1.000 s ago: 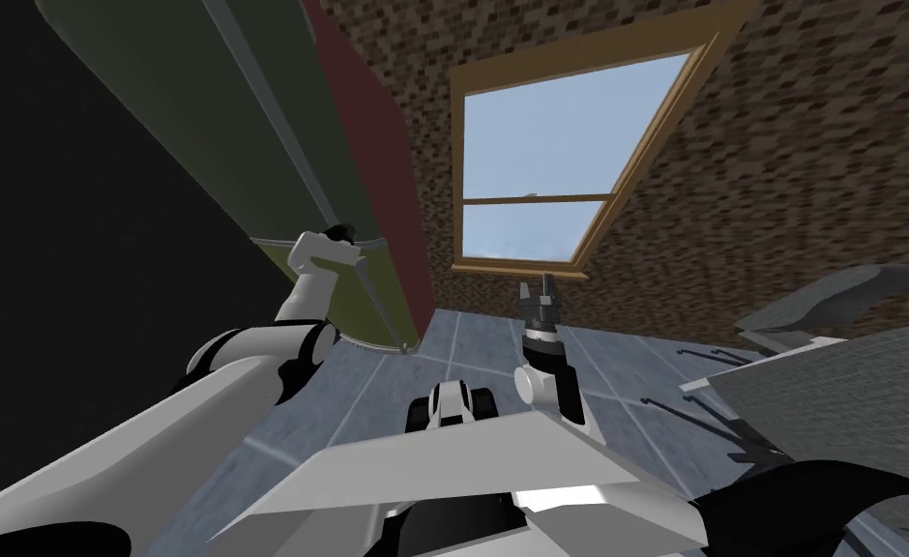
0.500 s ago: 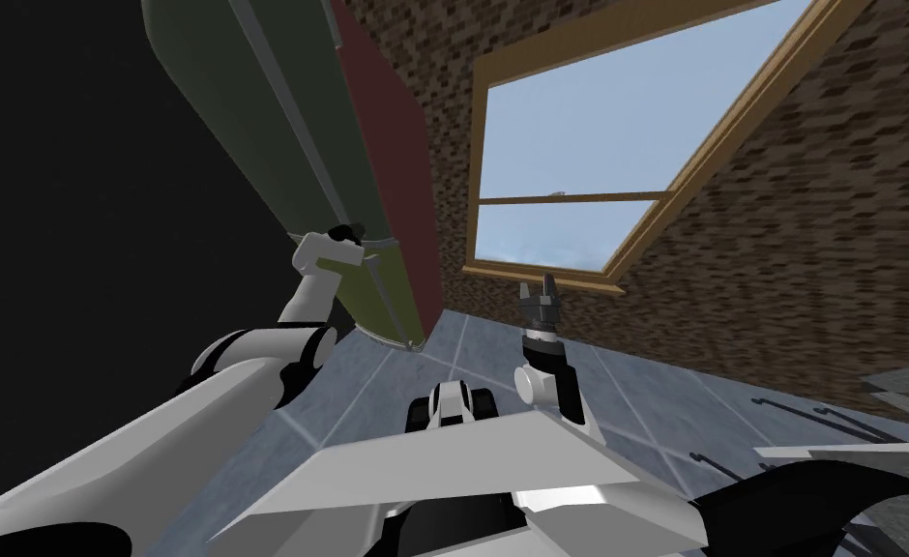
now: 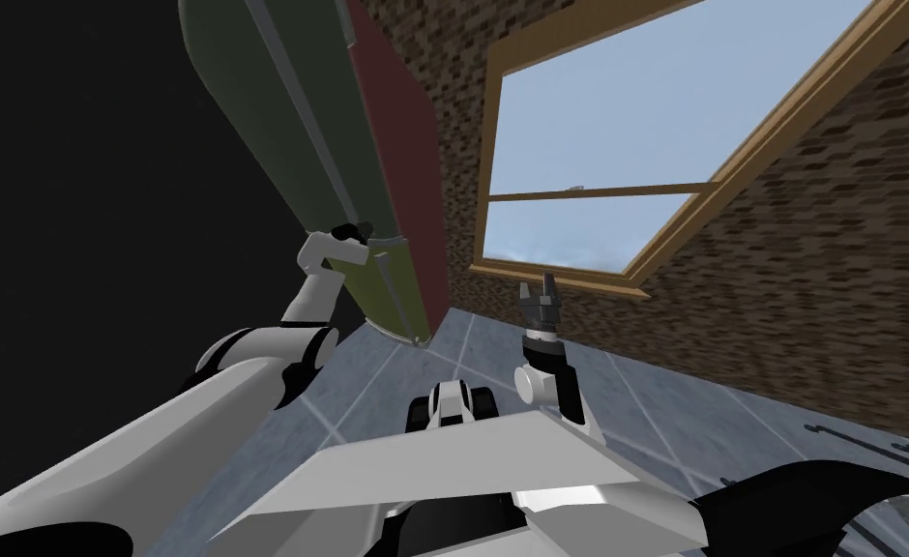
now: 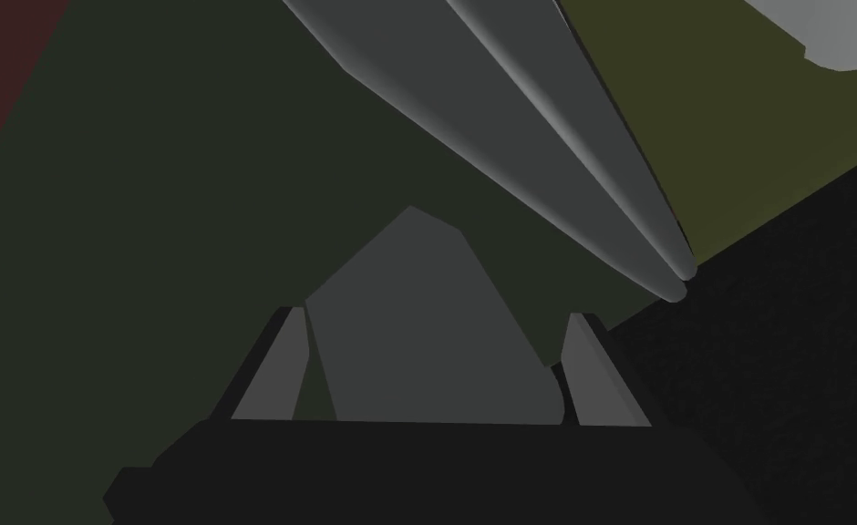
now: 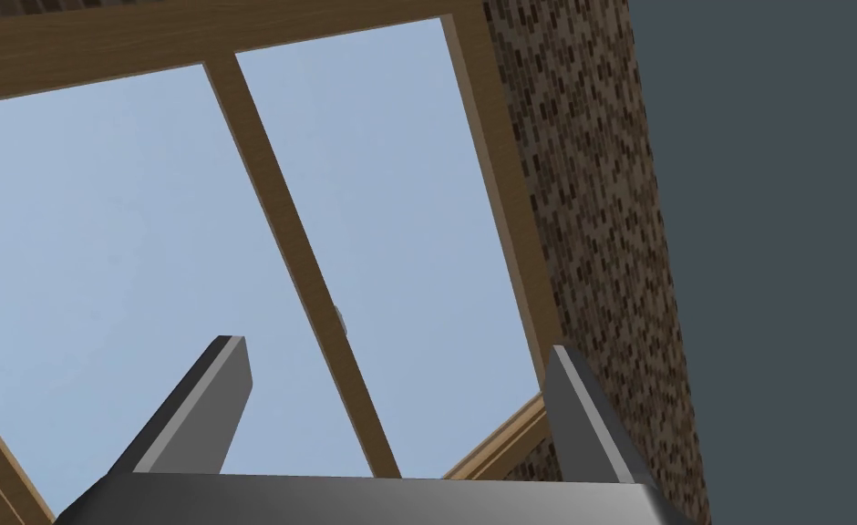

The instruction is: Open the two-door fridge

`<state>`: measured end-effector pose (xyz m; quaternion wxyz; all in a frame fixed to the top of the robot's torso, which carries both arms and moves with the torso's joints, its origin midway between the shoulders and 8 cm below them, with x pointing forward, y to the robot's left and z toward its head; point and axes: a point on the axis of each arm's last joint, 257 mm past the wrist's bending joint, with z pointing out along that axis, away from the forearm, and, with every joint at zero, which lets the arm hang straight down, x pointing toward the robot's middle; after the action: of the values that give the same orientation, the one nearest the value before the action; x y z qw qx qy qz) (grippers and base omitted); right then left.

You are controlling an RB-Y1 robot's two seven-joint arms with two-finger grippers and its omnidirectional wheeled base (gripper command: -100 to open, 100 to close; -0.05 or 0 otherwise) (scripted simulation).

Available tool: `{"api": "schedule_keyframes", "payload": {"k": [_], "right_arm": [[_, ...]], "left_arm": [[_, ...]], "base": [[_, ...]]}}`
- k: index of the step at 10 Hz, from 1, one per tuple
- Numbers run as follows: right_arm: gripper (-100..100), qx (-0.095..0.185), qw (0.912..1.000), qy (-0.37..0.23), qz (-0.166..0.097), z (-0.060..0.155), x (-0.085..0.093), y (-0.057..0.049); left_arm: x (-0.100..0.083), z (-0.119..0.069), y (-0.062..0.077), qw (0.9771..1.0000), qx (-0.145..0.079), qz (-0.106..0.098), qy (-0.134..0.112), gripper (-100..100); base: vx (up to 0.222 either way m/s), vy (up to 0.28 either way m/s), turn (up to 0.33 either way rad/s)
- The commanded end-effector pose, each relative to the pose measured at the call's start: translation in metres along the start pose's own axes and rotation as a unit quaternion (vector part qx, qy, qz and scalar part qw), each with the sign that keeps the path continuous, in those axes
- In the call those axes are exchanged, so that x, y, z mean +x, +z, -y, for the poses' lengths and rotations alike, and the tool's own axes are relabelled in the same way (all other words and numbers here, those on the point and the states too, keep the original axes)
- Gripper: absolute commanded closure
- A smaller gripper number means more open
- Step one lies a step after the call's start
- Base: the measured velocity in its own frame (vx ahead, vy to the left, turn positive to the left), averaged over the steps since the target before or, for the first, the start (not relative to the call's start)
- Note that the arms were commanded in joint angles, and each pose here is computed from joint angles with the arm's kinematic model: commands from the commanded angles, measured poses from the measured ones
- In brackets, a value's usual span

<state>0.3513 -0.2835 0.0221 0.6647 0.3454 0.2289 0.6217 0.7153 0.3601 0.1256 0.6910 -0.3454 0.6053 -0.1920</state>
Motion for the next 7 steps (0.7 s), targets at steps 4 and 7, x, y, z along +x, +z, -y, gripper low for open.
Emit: {"api": "schedule_keyframes", "payload": {"k": [4,7], "right_arm": [[0,0.000,1.0000,0.000,0.000,0.000,0.000,0.000],[0,0.000,1.0000,0.000,0.000,0.000,0.000,0.000]], "left_arm": [[0.031,0.032,-0.005,0.9989,0.031,-0.035,-0.002,100],[0.052,0.054,-0.010,0.9969,0.052,-0.058,-0.004,100]], "base": [[-0.155,0.300,-0.084],[-0.146,0.274,-0.061]]}}
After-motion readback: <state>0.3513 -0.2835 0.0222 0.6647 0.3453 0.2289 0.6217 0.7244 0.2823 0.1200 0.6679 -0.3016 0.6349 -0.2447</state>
